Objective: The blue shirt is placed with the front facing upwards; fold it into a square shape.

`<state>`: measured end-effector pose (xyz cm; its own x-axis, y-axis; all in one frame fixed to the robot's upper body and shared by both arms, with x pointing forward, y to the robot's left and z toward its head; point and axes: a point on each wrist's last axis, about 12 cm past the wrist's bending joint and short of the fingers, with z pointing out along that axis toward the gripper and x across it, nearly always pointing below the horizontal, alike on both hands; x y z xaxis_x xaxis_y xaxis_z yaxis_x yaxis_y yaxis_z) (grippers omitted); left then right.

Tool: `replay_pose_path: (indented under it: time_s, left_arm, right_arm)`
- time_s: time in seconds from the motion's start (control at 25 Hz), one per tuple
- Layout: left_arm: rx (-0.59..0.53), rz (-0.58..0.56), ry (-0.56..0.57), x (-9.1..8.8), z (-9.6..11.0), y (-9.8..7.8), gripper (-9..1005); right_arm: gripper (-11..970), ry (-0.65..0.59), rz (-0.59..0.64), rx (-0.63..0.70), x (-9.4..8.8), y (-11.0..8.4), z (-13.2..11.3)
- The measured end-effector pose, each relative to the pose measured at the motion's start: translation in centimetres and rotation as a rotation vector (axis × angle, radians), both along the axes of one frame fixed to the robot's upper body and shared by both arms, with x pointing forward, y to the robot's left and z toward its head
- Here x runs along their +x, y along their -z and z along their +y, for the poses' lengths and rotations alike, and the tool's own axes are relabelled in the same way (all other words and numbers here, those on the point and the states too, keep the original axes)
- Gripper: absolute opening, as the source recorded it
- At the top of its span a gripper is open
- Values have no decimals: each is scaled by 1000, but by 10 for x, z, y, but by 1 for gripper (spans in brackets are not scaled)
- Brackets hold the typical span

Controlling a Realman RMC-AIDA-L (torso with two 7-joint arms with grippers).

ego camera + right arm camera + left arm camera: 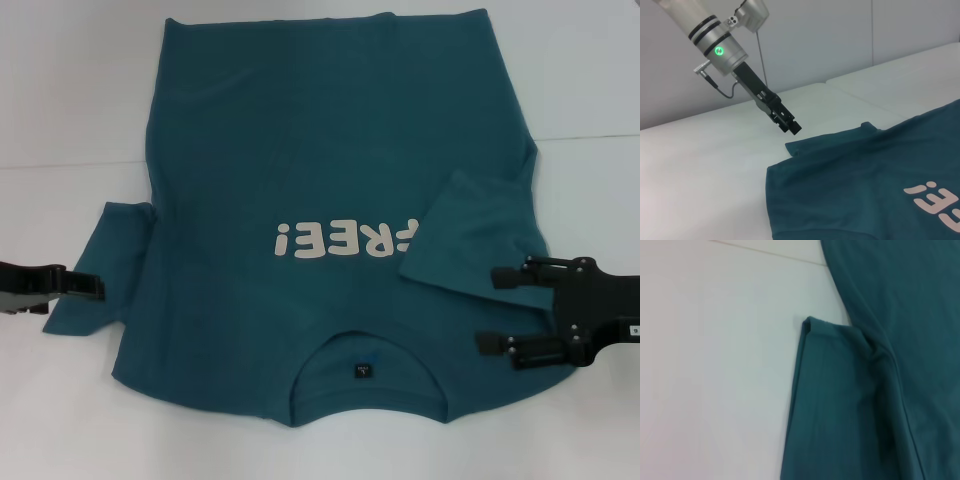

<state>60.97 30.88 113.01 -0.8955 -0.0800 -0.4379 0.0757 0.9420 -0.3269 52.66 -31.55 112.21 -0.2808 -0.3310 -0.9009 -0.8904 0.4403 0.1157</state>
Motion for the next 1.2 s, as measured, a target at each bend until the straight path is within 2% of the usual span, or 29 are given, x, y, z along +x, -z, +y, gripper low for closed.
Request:
replay_pose_path:
  time_s: [1.2]
  left_arm:
    - [23, 8, -70, -4, 11, 23, 824]
  right_arm:
    - [949, -1, 7, 11, 8, 3, 8]
